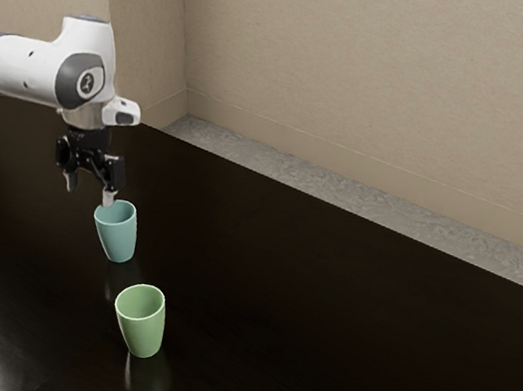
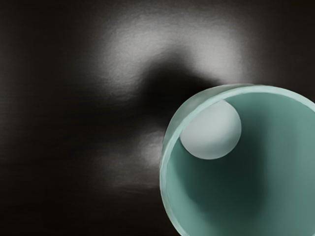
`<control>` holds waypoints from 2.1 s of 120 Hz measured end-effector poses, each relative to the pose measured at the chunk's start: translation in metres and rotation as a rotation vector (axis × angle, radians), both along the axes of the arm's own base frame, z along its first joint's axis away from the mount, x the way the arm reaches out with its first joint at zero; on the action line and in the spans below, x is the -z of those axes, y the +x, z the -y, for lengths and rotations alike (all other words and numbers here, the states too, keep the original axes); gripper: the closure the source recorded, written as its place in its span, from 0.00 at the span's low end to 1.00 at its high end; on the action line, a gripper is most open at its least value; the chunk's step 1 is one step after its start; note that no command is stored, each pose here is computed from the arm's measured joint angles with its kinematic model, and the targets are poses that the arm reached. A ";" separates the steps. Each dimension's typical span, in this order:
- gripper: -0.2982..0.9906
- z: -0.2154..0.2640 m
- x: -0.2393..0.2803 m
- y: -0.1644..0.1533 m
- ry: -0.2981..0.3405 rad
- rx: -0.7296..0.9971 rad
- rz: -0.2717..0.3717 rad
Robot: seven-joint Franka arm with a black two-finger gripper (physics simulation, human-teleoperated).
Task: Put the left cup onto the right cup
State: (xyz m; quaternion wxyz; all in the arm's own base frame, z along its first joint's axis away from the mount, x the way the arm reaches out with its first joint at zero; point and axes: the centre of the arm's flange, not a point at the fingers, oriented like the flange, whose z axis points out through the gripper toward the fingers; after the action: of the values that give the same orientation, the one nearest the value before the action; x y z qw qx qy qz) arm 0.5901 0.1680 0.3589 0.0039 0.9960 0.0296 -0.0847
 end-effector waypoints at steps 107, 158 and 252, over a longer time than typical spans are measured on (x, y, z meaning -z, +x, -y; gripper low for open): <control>0.23 -0.008 0.044 0.010 0.005 0.027 0.013; 0.62 -0.007 0.043 0.014 0.002 0.024 0.044; 0.84 0.000 0.037 0.018 0.015 0.040 0.056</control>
State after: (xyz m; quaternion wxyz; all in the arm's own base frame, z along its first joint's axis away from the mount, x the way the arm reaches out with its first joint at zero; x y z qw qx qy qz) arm 0.6081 0.1676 0.3218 -0.0045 0.9983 0.0103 -0.0566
